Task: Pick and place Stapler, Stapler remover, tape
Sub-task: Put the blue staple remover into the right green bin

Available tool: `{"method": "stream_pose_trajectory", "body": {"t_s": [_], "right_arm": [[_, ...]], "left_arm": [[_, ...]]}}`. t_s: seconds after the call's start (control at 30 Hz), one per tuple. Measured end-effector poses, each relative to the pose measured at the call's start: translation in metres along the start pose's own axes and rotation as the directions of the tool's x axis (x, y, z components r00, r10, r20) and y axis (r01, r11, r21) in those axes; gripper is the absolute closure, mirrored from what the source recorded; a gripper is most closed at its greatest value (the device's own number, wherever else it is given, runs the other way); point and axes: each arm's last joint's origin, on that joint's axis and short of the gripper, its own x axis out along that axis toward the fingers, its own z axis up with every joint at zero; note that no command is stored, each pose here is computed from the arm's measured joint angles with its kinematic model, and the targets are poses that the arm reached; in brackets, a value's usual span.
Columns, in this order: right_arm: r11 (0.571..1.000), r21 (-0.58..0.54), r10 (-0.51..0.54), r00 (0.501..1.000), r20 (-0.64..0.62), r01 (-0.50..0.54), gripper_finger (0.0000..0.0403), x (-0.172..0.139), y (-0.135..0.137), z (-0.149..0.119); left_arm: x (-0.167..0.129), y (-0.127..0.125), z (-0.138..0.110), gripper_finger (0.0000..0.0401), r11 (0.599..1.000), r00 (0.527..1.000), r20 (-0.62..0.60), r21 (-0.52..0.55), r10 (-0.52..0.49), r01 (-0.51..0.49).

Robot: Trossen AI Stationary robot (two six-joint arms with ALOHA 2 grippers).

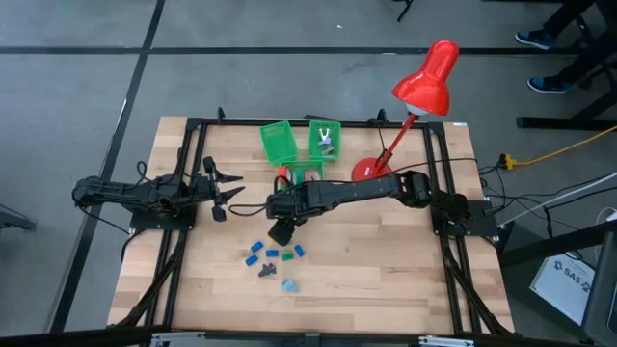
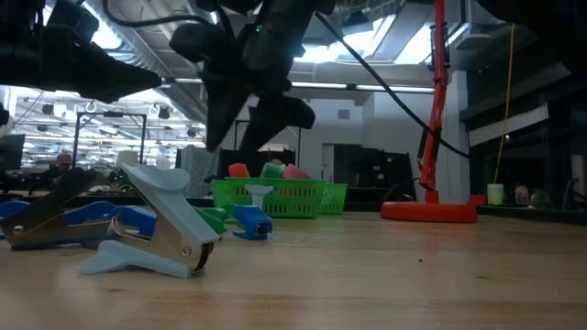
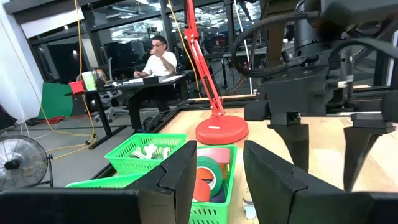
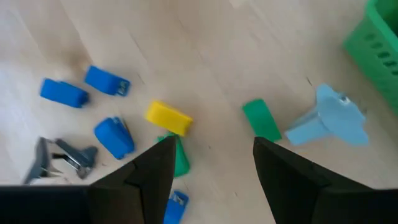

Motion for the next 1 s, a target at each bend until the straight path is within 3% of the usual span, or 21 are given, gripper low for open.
{"method": "stream_pose_trajectory", "body": {"t_s": [0.63,1.0], "right_arm": [[0.993,0.004,0.119,0.981,0.152,-0.121,0.0183,-0.002,0.011,0.015],[1.000,-0.003,-0.023,1.000,-0.013,0.023,0.0182,0.000,-0.002,-0.001]], "left_arm": [[0.000,0.000,0.000,0.0274,1.000,1.000,0.000,0.000,0.000,0.000],[0.000,0.000,0.000,0.0274,1.000,1.000,0.000,0.000,0.000,0.000]]}}
